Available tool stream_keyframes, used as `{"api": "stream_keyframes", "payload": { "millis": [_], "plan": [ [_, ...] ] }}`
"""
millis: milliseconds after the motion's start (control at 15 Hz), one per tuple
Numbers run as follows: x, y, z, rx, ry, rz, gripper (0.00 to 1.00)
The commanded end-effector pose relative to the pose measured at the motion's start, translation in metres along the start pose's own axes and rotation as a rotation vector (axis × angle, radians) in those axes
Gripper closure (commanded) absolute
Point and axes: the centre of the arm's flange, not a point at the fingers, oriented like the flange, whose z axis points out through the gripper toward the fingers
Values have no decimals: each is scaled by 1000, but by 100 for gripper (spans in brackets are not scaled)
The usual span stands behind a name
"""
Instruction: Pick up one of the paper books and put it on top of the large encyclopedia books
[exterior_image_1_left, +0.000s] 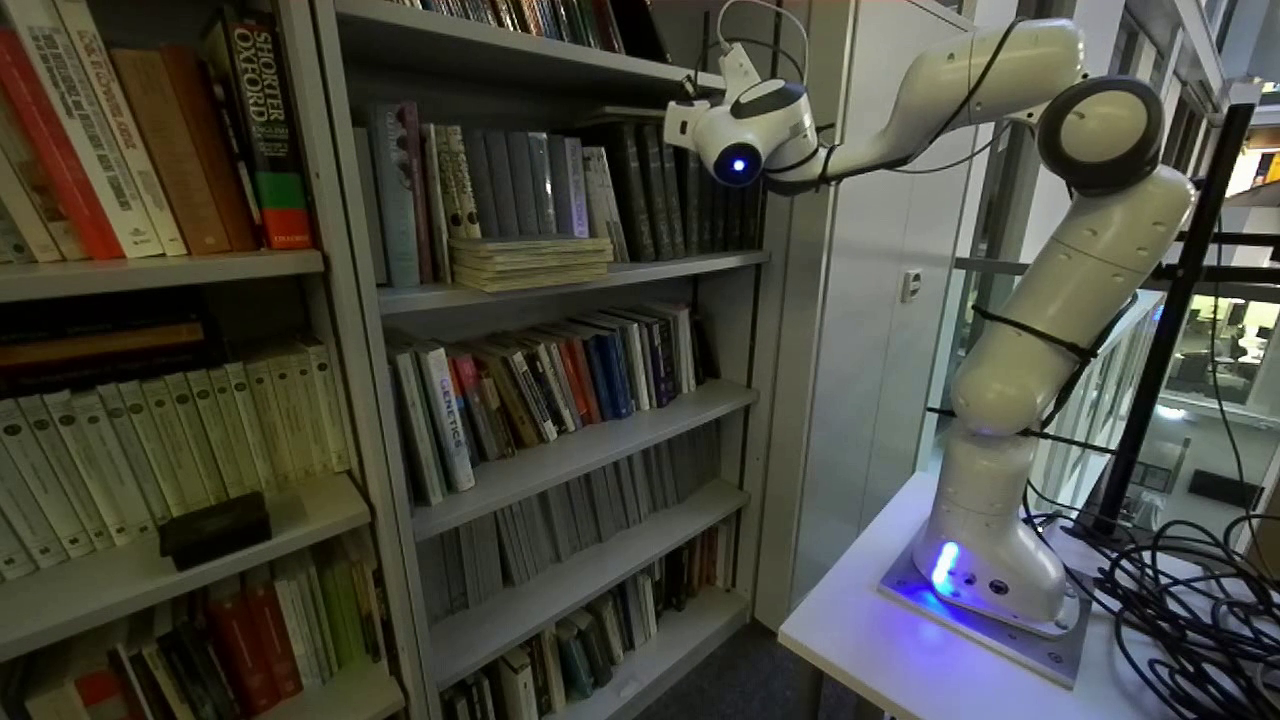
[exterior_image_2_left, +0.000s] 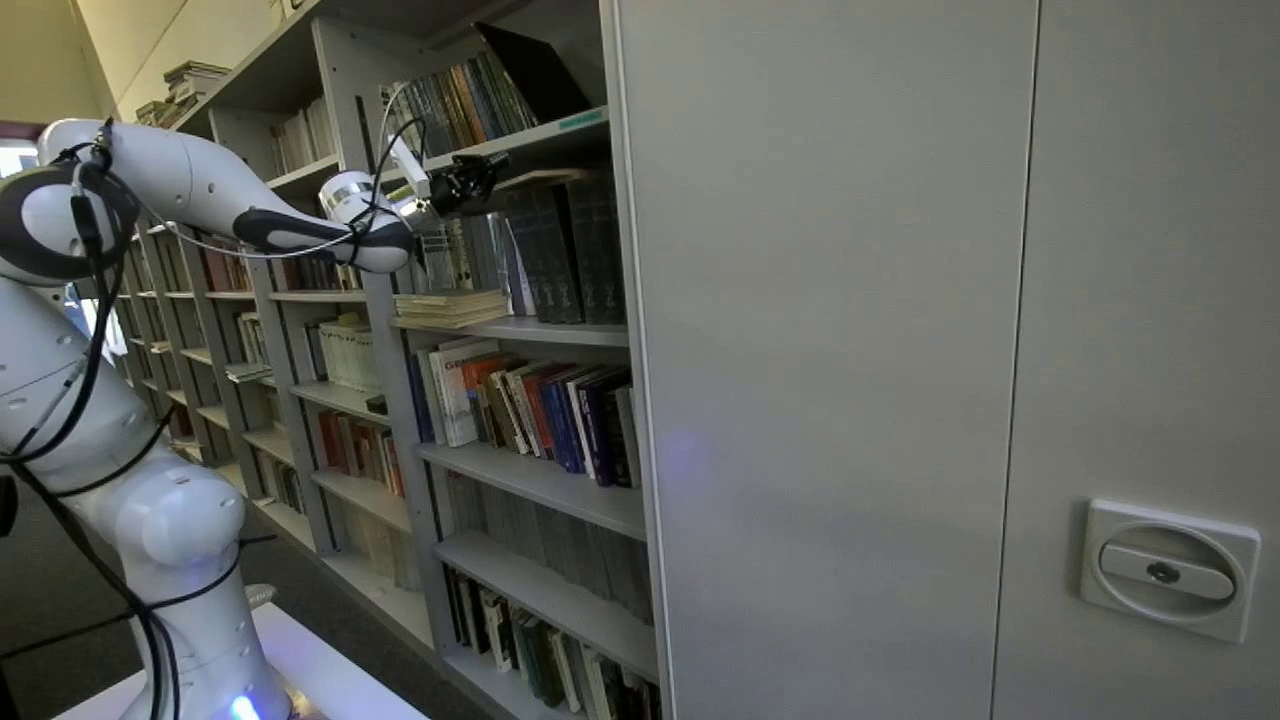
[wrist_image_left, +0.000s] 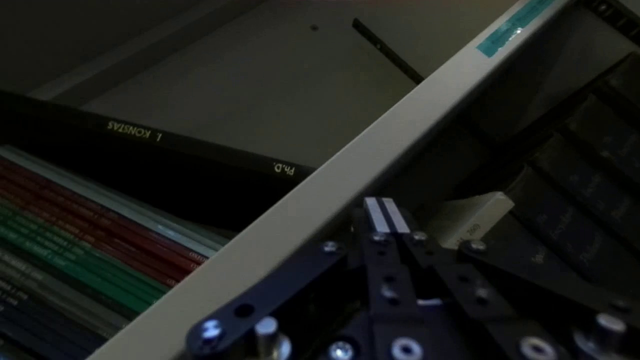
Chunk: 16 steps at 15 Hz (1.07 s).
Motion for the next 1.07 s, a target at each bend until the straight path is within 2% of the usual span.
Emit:
{"api": "stream_keyframes", "payload": {
  "millis": [0, 400, 1000],
  "plan": [
    [0, -6, -3, -69, 39, -87, 100],
    [1, -15, -5, -91, 75, -153, 100],
    [2, -38, -9, -55, 83, -192, 100]
  ]
}}
